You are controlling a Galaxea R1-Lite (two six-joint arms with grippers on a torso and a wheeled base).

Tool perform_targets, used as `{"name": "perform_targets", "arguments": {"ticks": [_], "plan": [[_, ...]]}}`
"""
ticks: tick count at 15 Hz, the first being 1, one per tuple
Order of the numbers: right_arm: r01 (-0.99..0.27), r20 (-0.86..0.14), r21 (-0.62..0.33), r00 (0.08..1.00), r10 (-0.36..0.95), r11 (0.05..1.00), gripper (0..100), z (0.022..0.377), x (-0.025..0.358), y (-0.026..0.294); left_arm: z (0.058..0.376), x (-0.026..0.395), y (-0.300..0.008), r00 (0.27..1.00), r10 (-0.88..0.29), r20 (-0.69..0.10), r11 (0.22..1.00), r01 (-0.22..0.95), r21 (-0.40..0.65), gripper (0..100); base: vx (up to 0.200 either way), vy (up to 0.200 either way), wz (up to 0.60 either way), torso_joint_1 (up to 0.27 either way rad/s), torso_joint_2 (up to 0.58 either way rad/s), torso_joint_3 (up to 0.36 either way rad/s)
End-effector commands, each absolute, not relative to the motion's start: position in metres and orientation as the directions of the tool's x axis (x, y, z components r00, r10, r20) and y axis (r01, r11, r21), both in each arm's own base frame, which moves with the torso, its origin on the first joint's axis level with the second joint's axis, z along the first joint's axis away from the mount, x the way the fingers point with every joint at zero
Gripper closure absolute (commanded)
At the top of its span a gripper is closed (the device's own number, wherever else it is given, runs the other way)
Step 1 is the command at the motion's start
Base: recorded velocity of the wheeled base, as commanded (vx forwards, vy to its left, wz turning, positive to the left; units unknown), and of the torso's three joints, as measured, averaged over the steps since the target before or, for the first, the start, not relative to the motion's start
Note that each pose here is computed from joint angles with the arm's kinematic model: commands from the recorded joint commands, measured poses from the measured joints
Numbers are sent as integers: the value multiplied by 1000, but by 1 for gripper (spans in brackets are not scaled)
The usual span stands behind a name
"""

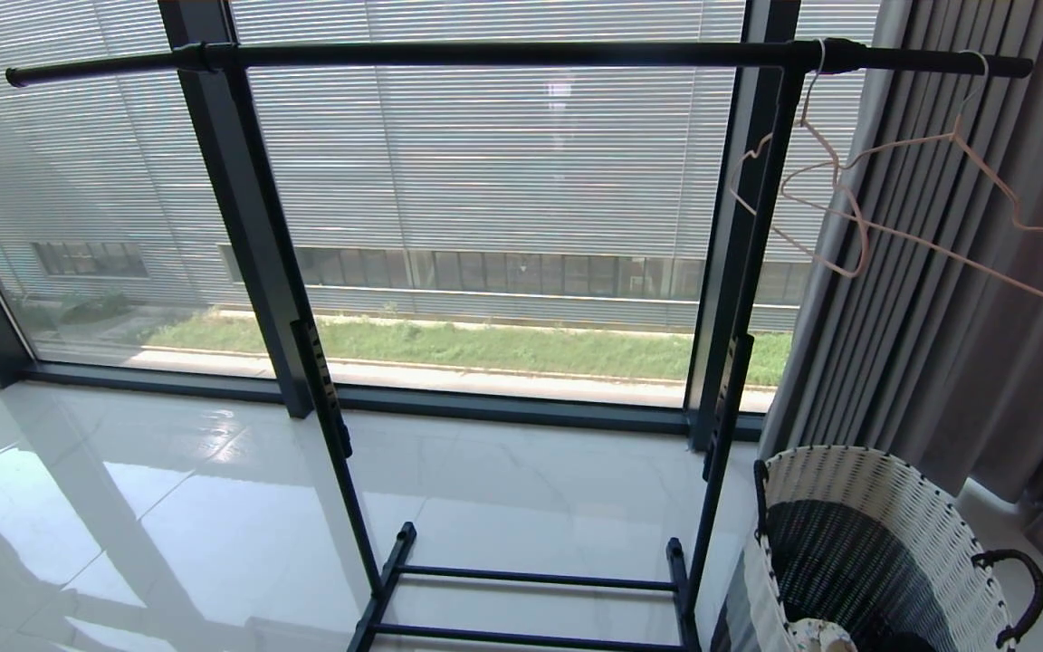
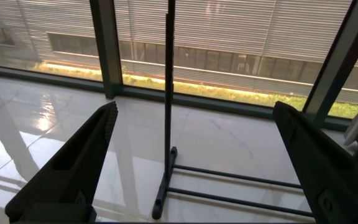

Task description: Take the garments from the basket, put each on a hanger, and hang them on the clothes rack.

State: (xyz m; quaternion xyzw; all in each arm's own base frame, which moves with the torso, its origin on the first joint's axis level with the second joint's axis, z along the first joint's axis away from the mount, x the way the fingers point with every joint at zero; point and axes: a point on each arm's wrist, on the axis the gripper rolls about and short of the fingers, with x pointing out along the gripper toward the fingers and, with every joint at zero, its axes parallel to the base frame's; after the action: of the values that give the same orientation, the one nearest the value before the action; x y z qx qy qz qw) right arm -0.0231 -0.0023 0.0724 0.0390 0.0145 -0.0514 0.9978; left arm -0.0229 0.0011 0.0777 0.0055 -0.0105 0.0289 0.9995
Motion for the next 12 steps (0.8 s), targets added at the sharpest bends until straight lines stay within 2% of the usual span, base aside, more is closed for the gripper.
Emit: {"name": "perform_targets", "arguments": {"ticks": [1, 3, 4, 5, 6, 8, 9, 10, 12], "plan": [[105, -32, 76, 994, -103, 992, 0, 72, -23, -2, 78, -23, 1, 998, 58, 21, 998, -58, 10, 0, 0, 0, 0, 0, 0, 0], [101, -23, 56, 995, -100, 993, 0, 73, -23, -2, 78, -23, 1, 998, 58, 21, 998, -59, 11, 0, 0, 0, 0, 0, 0, 0], [45, 40, 63, 998, -48, 997, 0, 91, -27, -1, 78, -23, 1, 998, 58, 21, 998, -58, 10, 0, 0, 0, 0, 0, 0, 0], [0, 51, 67, 999, -3, 998, 0, 115, -30, -1, 78, -23, 1, 998, 58, 21, 998, -58, 10, 0, 0, 0, 0, 0, 0, 0], [-4, -8, 40, 1000, 5, 999, 0, 130, -27, -1, 78, -23, 1, 998, 58, 21, 998, -59, 11, 0, 0, 0, 0, 0, 0, 0], [16, -121, -123, 992, -31, 992, 0, 118, -23, -1, 78, -23, 1, 998, 58, 21, 998, -58, 10, 0, 0, 0, 0, 0, 0, 0], [71, -114, -209, 989, -97, 975, 0, 108, -26, -3, 78, -23, 1, 998, 58, 21, 998, -58, 10, 0, 0, 0, 0, 0, 0, 0], [61, -79, -251, 993, -83, 966, 0, 106, -30, -4, 78, -23, 1, 998, 58, 21, 998, -58, 10, 0, 0, 0, 0, 0, 0, 0], [64, -61, -276, 995, -84, 959, 0, 107, -32, -4, 78, -23, 1, 998, 58, 21, 998, -58, 10, 0, 0, 0, 0, 0, 0, 0]]}}
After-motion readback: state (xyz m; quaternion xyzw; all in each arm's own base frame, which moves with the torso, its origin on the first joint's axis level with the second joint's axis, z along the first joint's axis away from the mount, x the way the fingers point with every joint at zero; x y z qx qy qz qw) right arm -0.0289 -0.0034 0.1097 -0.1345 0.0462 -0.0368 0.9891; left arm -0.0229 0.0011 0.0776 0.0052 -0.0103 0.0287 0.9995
